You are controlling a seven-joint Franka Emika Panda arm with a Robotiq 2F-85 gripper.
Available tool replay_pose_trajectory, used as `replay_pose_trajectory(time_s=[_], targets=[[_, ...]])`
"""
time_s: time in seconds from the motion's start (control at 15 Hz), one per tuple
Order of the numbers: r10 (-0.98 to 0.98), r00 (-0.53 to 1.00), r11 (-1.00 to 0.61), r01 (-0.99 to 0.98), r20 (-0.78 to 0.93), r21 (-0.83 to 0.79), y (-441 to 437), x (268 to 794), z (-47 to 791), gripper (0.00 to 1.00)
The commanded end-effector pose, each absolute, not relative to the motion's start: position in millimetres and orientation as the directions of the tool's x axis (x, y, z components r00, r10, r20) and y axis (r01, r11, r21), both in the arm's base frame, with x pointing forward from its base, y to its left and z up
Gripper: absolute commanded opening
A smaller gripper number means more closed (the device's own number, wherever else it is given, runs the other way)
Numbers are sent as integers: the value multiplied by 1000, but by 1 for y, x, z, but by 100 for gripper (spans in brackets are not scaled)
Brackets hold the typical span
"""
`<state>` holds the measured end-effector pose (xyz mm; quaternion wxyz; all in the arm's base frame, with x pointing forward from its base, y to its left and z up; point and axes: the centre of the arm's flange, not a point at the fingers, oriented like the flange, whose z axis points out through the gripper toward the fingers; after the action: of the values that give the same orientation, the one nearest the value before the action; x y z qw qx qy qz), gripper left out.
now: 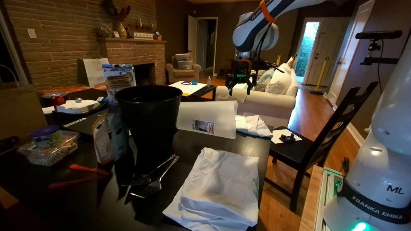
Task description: Correctly position the white object
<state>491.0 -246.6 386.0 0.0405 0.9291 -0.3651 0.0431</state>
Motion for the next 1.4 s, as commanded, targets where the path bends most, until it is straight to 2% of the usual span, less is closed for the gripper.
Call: replay_pose_trajectory(time_s=[0.0,0.33,0.73,0.93,1.33], targets=[[-674,731,-731,-681,110,44,-246,491,386,100],[-702,706,-709,-705,91,2,-253,487,387,100],[-747,660,-638,-746,-83,-189,-271,466,401,100],[-771,598,-544,-797,-216,-263,-288,451,389,100],[-786,523,-394,-835,-330,-385,-333,426,360,100]])
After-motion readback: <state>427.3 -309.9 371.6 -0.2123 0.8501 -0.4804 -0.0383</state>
